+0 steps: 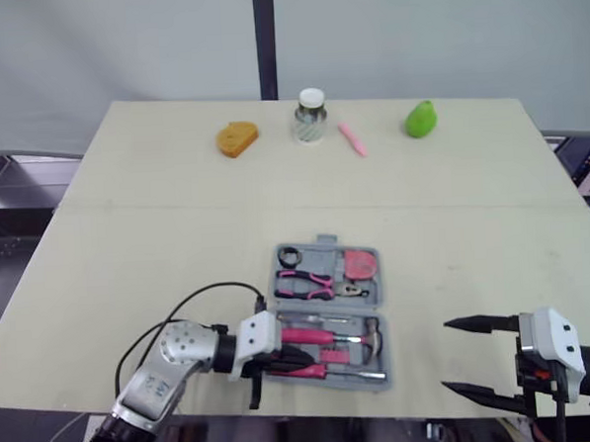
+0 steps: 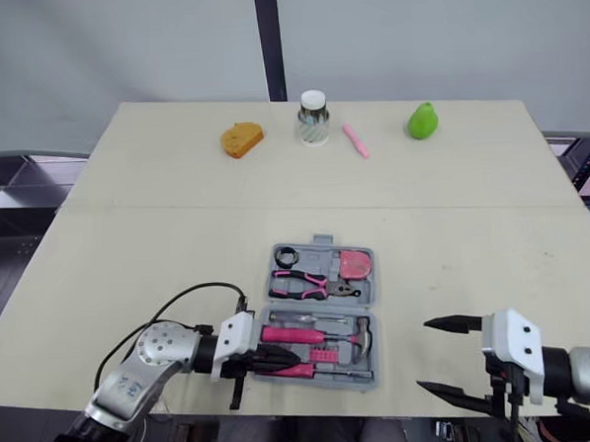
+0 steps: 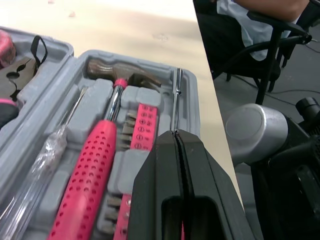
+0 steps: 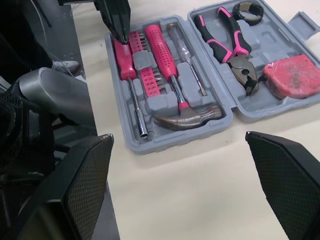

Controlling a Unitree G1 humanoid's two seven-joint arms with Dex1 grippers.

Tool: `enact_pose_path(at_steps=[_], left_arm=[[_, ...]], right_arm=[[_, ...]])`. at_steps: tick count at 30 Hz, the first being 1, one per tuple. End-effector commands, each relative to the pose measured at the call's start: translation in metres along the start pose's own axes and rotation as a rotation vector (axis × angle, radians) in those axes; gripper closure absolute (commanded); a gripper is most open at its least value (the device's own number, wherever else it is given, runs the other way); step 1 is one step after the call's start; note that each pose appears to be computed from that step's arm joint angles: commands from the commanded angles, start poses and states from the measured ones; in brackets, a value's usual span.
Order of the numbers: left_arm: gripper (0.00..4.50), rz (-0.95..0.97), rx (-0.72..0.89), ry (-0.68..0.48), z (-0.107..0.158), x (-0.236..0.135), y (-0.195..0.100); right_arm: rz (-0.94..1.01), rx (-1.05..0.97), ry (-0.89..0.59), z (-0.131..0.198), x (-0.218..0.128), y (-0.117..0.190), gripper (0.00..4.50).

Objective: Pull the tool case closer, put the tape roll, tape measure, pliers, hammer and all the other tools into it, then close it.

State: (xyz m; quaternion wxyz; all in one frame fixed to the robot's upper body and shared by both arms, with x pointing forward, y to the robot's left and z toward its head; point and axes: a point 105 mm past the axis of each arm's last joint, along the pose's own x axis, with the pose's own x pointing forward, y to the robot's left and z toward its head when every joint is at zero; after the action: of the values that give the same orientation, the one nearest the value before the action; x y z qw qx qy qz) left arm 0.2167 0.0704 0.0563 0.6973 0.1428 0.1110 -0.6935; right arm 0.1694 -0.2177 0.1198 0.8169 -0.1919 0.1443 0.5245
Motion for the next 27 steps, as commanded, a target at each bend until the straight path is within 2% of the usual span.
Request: enact_pose_path(at_steps=[1, 27], left_arm=[[4.43, -0.022, 0.012, 0.008, 0.000, 0.006, -0.002], [4.43, -0.037, -0.037, 0.138, -0.021, 0.018, -0.009]], right_arm=[[-0.012, -0.042, -0.019, 0.009, -0.002, 0.001, 0.00], [-0.034, -0.037, -0.011, 0.009, -0.003, 0.000, 0.00]])
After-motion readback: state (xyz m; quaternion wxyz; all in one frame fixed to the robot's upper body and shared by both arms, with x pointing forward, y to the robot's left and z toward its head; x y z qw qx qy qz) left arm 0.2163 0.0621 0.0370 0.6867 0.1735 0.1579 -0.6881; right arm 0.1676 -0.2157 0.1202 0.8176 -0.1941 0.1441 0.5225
